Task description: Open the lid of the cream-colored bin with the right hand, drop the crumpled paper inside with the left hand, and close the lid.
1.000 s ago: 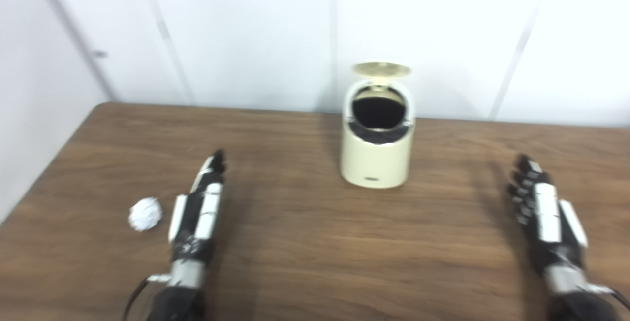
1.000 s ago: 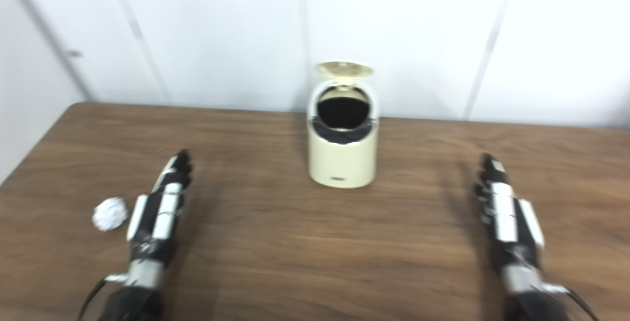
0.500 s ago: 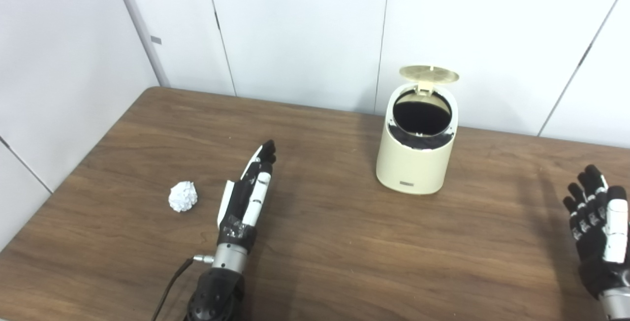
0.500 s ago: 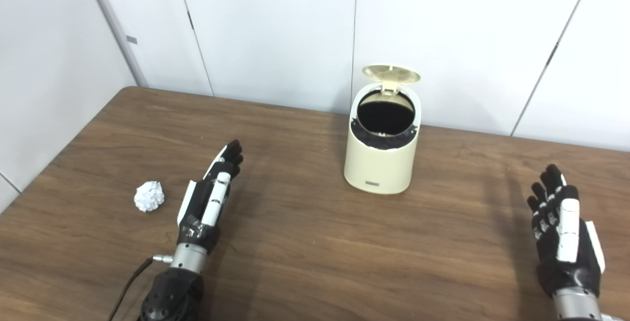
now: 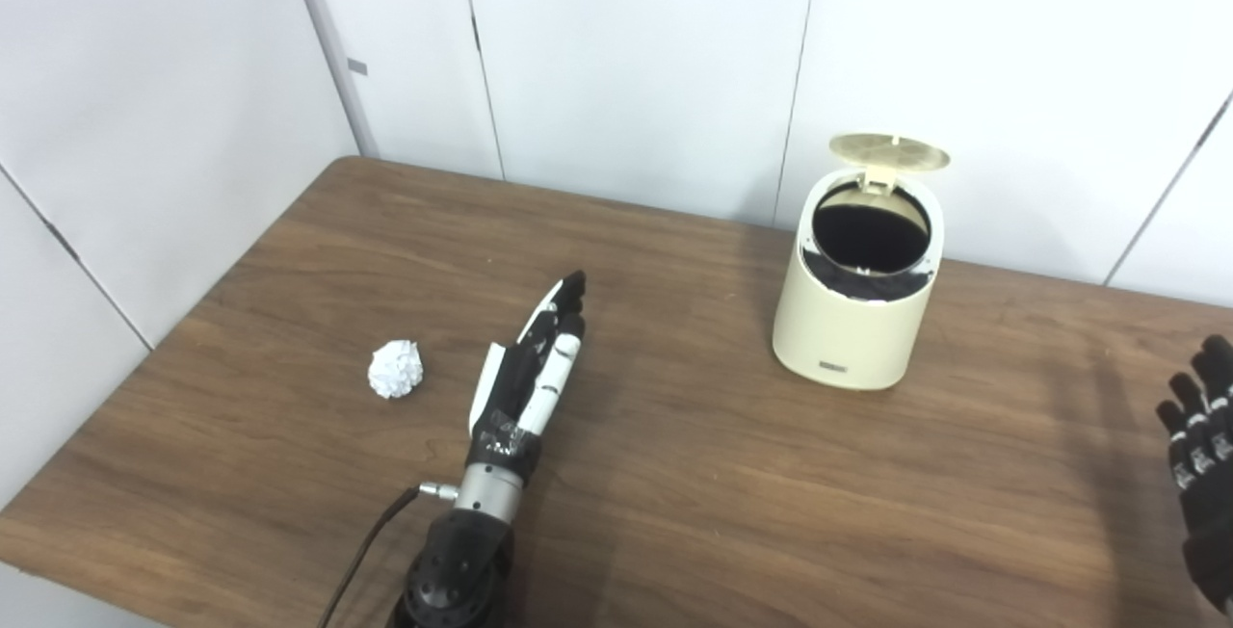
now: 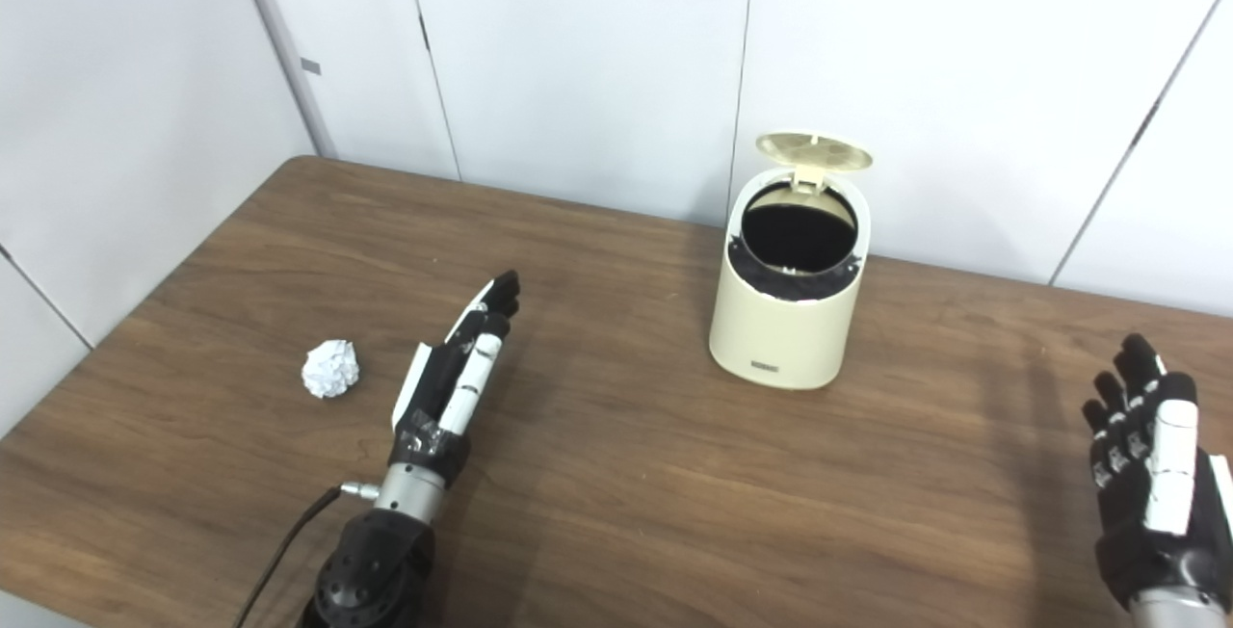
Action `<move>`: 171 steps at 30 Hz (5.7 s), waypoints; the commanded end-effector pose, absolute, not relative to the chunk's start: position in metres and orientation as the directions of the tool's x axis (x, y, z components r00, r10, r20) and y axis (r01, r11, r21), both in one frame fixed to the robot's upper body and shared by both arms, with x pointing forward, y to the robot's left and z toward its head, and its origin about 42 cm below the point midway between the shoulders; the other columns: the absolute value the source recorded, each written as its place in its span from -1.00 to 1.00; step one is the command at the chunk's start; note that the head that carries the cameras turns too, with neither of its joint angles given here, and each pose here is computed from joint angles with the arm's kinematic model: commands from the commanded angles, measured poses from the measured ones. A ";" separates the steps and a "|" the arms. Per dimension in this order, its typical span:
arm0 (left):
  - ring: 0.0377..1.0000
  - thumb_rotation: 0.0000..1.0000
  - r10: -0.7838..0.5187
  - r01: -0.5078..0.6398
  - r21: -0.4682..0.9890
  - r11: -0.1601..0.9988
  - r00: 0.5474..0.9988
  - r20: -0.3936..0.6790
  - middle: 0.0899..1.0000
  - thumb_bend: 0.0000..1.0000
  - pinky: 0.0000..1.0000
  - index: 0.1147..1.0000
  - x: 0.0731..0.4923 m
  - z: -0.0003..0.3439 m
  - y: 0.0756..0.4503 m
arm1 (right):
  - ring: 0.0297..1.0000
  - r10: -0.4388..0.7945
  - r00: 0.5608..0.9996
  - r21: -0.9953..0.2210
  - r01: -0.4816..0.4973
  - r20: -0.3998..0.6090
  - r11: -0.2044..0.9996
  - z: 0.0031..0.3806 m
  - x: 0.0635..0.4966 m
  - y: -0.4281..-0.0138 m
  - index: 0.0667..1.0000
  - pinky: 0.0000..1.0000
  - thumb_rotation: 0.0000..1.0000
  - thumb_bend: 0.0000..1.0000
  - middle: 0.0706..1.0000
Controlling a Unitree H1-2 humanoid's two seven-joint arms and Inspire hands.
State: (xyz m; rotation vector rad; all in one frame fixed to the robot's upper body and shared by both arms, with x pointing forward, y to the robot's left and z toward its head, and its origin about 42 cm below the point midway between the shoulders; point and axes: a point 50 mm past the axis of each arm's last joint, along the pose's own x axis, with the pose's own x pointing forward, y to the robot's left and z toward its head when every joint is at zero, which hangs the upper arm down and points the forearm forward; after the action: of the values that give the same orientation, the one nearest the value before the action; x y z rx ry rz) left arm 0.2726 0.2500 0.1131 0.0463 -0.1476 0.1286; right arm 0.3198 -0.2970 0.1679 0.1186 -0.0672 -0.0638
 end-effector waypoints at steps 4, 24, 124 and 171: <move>0.93 0.29 0.146 -0.156 0.105 0.982 0.984 0.099 0.90 0.23 0.98 0.91 0.257 0.114 0.242 | 0.99 -0.065 0.988 0.122 0.048 0.138 0.991 0.189 0.325 -0.293 0.90 1.00 0.94 -0.22 1.00; 0.86 0.12 0.194 -0.293 0.332 0.897 0.934 0.301 0.86 0.32 0.81 0.86 0.266 0.212 0.301 | 1.00 -0.063 0.988 0.118 0.046 0.143 0.992 0.185 0.326 -0.290 0.91 1.00 0.97 -0.26 1.00; 0.50 -0.91 0.335 -0.049 0.929 0.366 0.939 -0.082 0.50 0.60 0.34 0.47 0.263 0.218 0.405 | 0.98 -0.069 0.994 0.151 0.056 0.087 0.987 0.176 0.321 -0.297 0.93 1.00 1.00 -0.21 0.96; -0.16 -1.00 0.344 -0.124 0.902 0.413 0.939 -0.028 -0.08 0.00 -0.02 -0.18 0.269 0.211 0.404 | 1.00 -0.033 0.996 0.199 0.015 0.089 0.980 0.167 0.322 -0.302 1.00 1.00 1.00 -0.17 1.00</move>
State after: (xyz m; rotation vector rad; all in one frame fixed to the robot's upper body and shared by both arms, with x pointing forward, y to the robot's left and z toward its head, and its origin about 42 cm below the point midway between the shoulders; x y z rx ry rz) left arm 0.2627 0.3999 0.1957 1.0814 0.2879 0.2450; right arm 0.3168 -0.2993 0.1514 0.2026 -0.0040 -0.0432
